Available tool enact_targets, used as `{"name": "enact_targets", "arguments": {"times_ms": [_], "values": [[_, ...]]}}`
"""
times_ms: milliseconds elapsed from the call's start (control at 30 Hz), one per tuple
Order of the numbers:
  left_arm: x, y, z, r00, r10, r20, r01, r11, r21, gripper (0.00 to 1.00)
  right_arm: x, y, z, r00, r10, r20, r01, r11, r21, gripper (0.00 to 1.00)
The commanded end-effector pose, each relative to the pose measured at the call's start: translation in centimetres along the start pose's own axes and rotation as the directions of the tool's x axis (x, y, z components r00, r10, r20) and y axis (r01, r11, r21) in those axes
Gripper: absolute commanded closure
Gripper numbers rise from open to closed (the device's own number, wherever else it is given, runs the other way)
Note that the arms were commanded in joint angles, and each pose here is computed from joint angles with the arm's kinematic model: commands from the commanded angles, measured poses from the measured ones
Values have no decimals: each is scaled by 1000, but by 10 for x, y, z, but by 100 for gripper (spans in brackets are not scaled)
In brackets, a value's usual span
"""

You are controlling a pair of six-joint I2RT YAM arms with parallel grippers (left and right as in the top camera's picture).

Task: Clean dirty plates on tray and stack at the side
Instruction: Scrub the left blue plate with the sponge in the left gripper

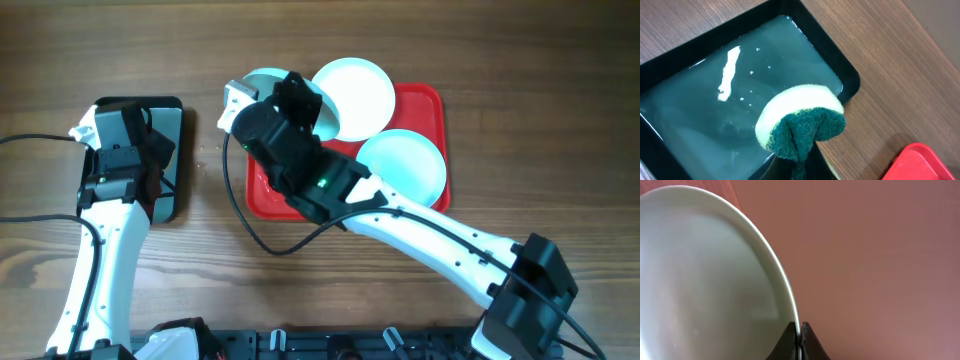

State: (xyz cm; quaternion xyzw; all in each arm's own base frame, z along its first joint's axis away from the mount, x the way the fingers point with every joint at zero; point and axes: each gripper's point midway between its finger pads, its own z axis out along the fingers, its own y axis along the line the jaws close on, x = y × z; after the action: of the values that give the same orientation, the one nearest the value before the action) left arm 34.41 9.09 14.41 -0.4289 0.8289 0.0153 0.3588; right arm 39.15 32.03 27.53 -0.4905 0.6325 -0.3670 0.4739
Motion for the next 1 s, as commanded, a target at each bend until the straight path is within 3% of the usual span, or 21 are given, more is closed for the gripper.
{"name": "enact_targets", "arguments": {"times_ms": [0, 67, 133, 200, 267, 300, 400, 533, 800, 967], "values": [[0, 0, 1, 1000, -15, -1, 15, 1000, -2, 96, 5, 13, 4, 992, 124, 25, -121, 986, -114, 96], [4, -5, 1, 999, -15, -29, 15, 999, 28, 96, 15, 65, 9, 958, 287, 15, -250, 859, -446, 96], [15, -20, -1, 995, 0, -95, 10, 994, 112, 96, 36, 100, 10, 874, 470, -128, -405, 556, -726, 96], [25, -35, -3, 988, 12, -152, 18, 981, 193, 96, 56, 119, 14, 806, 539, -243, -445, 282, -850, 96], [37, -57, -10, 976, 112, -187, -48, 948, 313, 96, 81, 139, 35, 778, 522, -350, -516, 213, -830, 96], [53, -76, -16, 960, 188, -208, -95, 916, 389, 96, 93, 173, 53, 770, 485, -413, -549, 175, -817, 96], [94, -102, -16, 922, 294, -251, -162, 884, 439, 96, 109, 226, 62, 750, 404, -524, -607, 107, -787, 96], [147, -132, -14, 857, 443, -262, -264, 815, 516, 96, 118, 226, 89, 693, 440, -571, -692, 187, -697, 96], [180, -125, 9, 795, 520, -311, -329, 801, 500, 96, 111, 223, 101, 675, 490, -552, -701, 191, -687, 96], [226, -118, 45, 729, 543, -417, -307, 804, 509, 96, 121, 230, 94, 694, 438, -572, -696, 204, -688, 96]]}}
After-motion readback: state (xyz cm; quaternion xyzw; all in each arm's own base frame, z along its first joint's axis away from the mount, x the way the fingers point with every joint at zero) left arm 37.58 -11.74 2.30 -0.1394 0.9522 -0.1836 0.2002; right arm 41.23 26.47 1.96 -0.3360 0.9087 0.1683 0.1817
